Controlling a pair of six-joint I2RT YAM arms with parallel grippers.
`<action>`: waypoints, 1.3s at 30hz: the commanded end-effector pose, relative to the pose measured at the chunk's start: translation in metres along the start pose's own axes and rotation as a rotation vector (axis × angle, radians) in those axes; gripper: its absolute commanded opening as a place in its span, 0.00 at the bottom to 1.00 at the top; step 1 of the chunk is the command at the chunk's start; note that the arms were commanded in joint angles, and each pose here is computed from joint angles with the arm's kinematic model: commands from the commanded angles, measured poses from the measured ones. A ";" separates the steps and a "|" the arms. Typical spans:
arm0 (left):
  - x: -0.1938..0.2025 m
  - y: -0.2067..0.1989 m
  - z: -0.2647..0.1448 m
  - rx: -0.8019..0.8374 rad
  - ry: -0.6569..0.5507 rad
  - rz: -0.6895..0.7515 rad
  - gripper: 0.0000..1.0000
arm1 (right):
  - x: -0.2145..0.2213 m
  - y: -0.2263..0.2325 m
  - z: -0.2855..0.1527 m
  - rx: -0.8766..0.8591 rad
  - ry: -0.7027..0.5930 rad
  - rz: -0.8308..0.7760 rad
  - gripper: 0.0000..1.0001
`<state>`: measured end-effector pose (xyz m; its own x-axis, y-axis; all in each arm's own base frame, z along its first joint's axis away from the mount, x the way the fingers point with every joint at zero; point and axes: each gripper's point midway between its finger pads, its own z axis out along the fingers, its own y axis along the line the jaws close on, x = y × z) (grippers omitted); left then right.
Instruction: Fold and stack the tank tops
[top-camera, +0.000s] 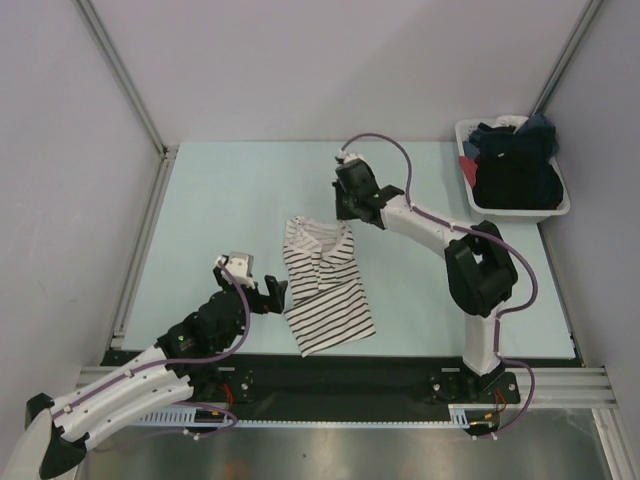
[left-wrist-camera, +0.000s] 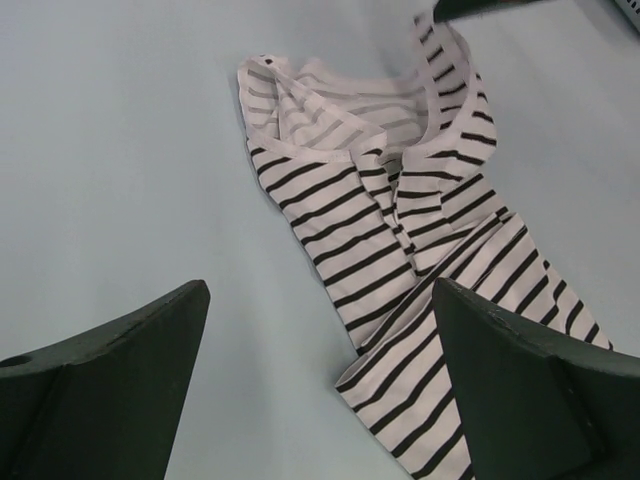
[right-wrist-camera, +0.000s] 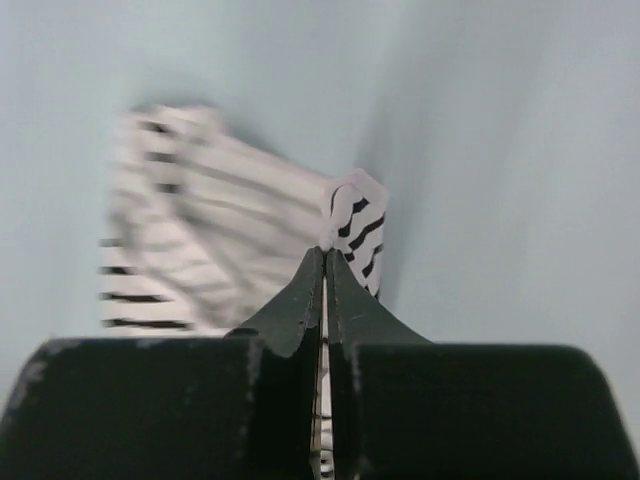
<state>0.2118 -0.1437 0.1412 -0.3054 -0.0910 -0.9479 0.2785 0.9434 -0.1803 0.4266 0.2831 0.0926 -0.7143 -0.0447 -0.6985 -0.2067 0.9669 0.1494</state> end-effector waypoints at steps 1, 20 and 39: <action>-0.021 -0.004 -0.001 0.004 -0.043 -0.020 1.00 | -0.121 0.116 -0.127 -0.386 -0.331 -0.114 0.00; -0.030 0.006 -0.011 -0.019 -0.090 -0.060 0.99 | -0.143 -0.064 -0.099 -0.111 -0.222 0.296 0.71; -0.021 0.014 0.008 -0.158 -0.007 -0.051 1.00 | -0.052 -0.070 -0.053 0.012 -0.069 0.115 0.69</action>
<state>0.2183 -0.1343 0.1316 -0.3437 -0.0545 -0.9375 0.1944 0.9726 -0.1278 0.4347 0.2099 0.1861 -0.6548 0.1547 -0.7398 -0.1561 0.9300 0.3327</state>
